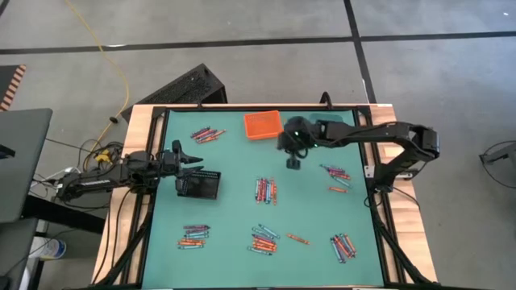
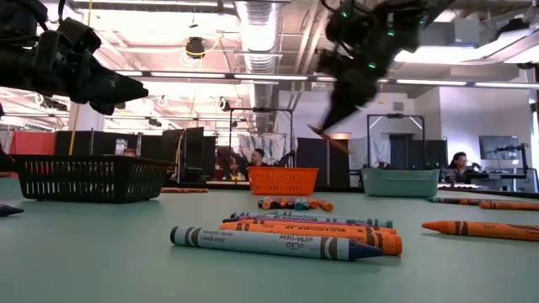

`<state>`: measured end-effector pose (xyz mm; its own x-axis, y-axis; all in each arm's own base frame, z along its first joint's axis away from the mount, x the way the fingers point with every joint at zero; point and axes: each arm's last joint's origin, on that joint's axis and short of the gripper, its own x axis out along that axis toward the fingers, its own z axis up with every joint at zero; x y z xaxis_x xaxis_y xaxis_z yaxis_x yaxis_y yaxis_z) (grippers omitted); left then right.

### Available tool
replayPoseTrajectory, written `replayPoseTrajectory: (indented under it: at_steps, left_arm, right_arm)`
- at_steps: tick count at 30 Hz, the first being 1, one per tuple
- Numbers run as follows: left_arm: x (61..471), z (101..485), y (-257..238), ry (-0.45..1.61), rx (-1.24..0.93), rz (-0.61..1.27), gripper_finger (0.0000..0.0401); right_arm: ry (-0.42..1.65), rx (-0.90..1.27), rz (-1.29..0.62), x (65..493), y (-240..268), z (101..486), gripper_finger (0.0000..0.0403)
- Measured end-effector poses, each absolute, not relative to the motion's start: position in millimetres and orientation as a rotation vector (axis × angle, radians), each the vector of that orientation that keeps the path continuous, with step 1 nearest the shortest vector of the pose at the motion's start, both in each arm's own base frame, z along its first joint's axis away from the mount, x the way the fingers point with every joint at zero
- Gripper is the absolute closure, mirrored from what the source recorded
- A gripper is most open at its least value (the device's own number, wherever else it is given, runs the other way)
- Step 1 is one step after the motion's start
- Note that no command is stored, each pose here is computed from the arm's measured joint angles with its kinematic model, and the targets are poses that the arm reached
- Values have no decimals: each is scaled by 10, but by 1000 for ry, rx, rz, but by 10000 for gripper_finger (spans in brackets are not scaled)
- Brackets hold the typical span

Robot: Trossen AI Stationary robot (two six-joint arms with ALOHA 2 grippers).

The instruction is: Sort crayons

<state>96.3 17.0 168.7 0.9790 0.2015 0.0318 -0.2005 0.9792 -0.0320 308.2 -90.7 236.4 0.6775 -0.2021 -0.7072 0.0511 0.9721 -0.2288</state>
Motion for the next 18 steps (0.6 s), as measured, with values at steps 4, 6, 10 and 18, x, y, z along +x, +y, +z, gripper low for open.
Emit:
replayPoseTrajectory:
  at_steps: [4, 6, 10, 18]
  left_arm:
    - [963, 1686, 170, -35, -28, 202, 285]
    - [963, 1685, 170, -34, -28, 203, 285]
    - [963, 1686, 170, -35, -28, 203, 285]
    - [964, 1684, 170, -34, -28, 202, 285]
  right_arm:
    - [754, -421, -101, 3338, -1080, 2442, 402]
    - [771, -484, -91, 3474, -1213, 2433, 402]
    - [821, -527, -99, 3756, -1543, 2408, 402]
    - [1012, -404, -105, 4076, -2047, 2314, 401]
